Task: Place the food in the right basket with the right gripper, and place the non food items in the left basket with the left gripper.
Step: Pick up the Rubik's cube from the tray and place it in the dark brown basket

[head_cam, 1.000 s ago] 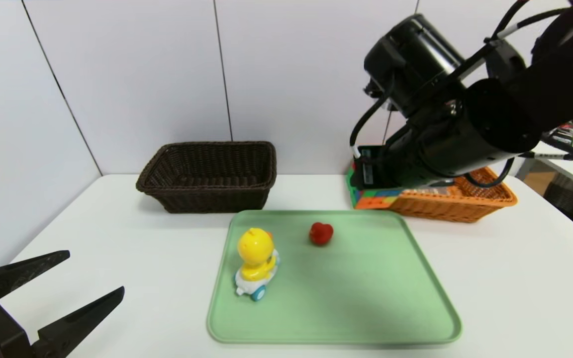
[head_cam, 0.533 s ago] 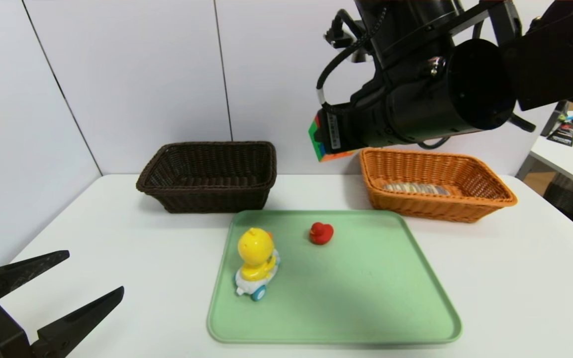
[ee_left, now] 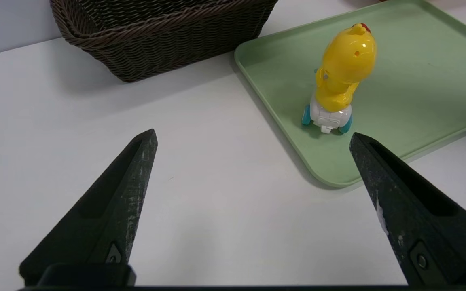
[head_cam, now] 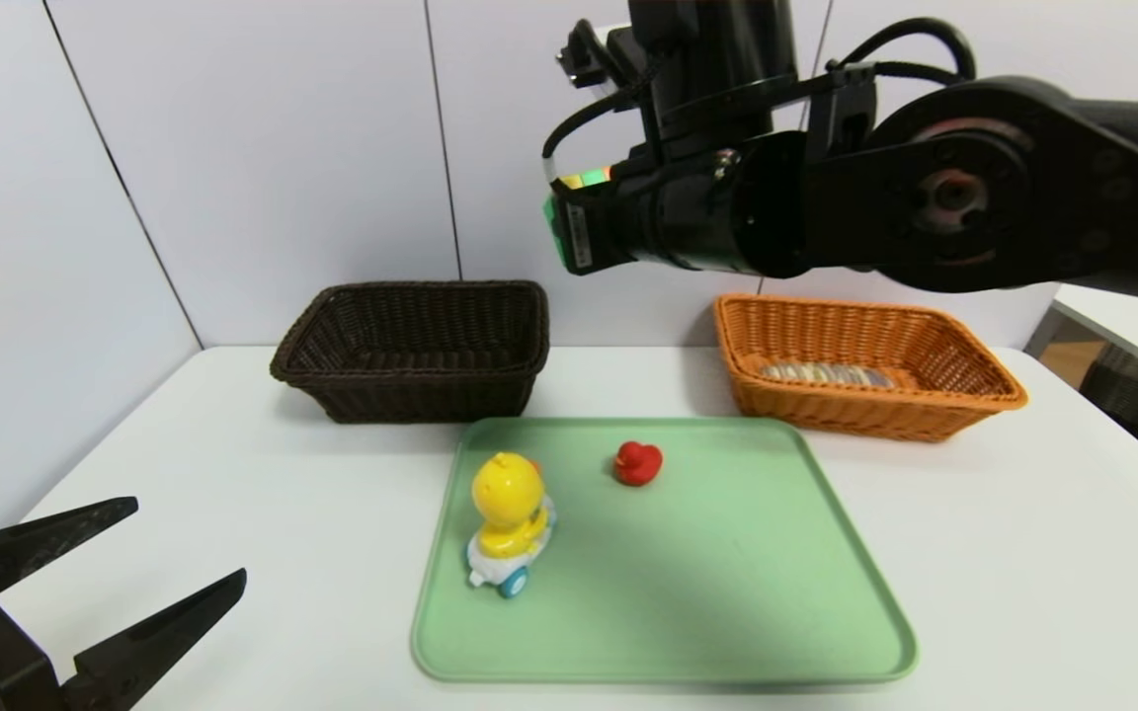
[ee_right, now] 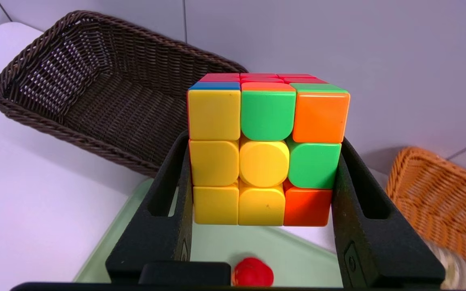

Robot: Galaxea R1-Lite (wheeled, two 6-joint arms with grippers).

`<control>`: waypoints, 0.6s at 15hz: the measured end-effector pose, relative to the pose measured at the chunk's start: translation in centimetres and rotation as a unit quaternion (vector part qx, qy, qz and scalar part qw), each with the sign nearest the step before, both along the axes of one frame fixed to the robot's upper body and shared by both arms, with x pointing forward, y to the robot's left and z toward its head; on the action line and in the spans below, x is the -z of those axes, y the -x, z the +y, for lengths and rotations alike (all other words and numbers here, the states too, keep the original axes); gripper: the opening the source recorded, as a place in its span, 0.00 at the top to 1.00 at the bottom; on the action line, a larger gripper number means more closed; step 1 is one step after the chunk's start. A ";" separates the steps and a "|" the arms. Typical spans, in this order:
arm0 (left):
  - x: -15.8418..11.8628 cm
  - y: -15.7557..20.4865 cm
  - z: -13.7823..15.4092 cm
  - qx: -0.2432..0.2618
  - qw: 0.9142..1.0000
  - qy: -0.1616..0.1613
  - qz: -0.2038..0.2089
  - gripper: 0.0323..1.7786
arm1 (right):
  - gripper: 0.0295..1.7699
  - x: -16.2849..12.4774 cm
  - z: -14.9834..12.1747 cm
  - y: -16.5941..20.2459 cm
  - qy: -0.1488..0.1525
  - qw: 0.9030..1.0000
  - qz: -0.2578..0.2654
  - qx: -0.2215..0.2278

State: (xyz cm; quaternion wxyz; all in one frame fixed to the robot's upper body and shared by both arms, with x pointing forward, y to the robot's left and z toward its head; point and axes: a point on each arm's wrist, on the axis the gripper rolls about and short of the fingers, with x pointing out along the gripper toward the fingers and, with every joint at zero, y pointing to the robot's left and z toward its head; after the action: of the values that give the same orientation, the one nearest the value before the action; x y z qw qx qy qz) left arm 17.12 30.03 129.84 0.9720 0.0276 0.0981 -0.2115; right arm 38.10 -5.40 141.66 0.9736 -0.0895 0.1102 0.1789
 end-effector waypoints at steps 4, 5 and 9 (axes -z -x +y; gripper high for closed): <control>0.2 0.0 0.0 0.000 1.000 -0.001 0.003 0.05 | 0.49 2.4 2.4 -2.1 0.008 0.999 -0.031 -0.029; 0.4 0.1 0.0 0.000 1.000 -0.002 0.005 0.05 | 0.49 3.0 2.9 -2.6 0.008 0.999 -0.040 -0.035; 0.9 0.4 0.2 -0.002 1.000 -0.004 0.009 0.05 | 0.49 6.1 4.9 -5.1 0.014 0.995 -0.078 -0.061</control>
State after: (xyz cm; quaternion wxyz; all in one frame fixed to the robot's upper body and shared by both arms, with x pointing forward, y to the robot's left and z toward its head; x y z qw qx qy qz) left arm 16.77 30.18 128.95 0.9714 0.0299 0.1079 -0.2096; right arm 43.23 -0.54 135.54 0.9652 -0.1236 0.0304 0.2284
